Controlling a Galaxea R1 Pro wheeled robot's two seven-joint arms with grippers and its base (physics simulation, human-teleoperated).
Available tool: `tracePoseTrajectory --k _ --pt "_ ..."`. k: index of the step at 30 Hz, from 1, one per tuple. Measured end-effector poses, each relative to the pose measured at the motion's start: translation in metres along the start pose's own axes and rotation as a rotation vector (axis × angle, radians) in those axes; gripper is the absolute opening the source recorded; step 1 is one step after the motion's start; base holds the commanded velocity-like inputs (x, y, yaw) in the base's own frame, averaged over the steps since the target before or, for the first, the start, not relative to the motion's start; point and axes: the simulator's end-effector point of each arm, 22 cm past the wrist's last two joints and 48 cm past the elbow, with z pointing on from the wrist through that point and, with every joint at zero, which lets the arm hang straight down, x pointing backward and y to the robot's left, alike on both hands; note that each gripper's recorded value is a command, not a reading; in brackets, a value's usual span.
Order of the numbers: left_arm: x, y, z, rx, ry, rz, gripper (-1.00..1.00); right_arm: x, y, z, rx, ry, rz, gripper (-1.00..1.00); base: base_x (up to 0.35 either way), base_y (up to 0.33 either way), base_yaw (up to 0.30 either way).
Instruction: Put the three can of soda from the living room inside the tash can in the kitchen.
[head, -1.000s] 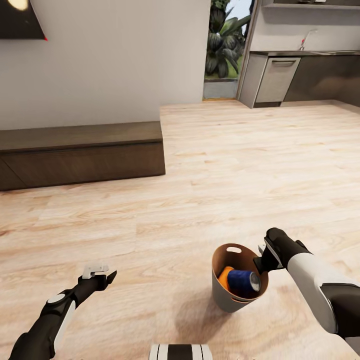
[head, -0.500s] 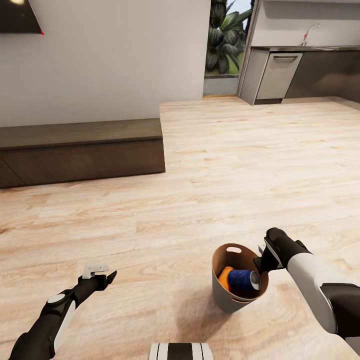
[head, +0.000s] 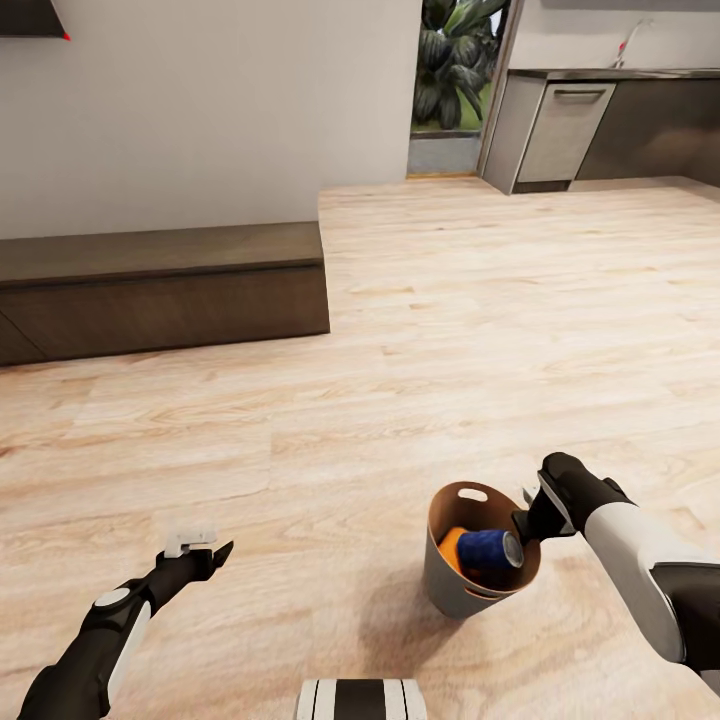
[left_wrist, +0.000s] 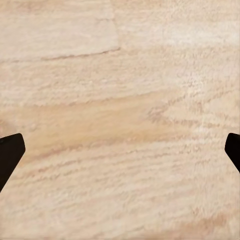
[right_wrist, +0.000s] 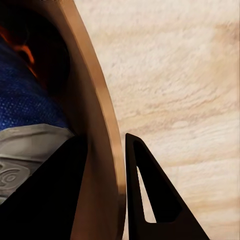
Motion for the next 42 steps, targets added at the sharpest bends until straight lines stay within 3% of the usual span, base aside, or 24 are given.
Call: tracePoseTrajectory --k 13,14,15,16,22,42 --pt "-0.0001 0.0 0.0 0.0 0.0 -0.001 1.0 0.0 0.0 0.0 0.0 0.0 0.0 -1.0 0.0 0.0 0.0" --pt "-0.0001 0.0 0.0 0.0 0.0 -0.001 1.0 0.0 0.0 0.0 0.0 0.0 0.0 1.0 0.0 0.0 0.0" --pt "0.0003 0.0 0.0003 0.0 0.001 -0.001 1.0 0.0028 -0.003 0.0038 0.084 0.016 -0.064 1.0 0.0 0.0 0.0" --pt "0.0005 0.0 0.0005 0.0 0.001 -0.001 1.0 0.0033 -0.0025 0.0045 0.088 0.018 -0.069 1.0 0.0 0.0 0.0" --pt "0.0005 0.0 0.0005 0.0 0.001 -0.001 1.0 0.0029 0.0035 0.0052 0.055 0.013 -0.048 1.0 0.0 0.0 0.0" --pt "-0.0007 -0.0002 0.0005 0.001 -0.004 0.001 1.0 0.0026 0.0036 0.0051 0.054 0.012 -0.048 1.0 0.0 0.0 0.0"
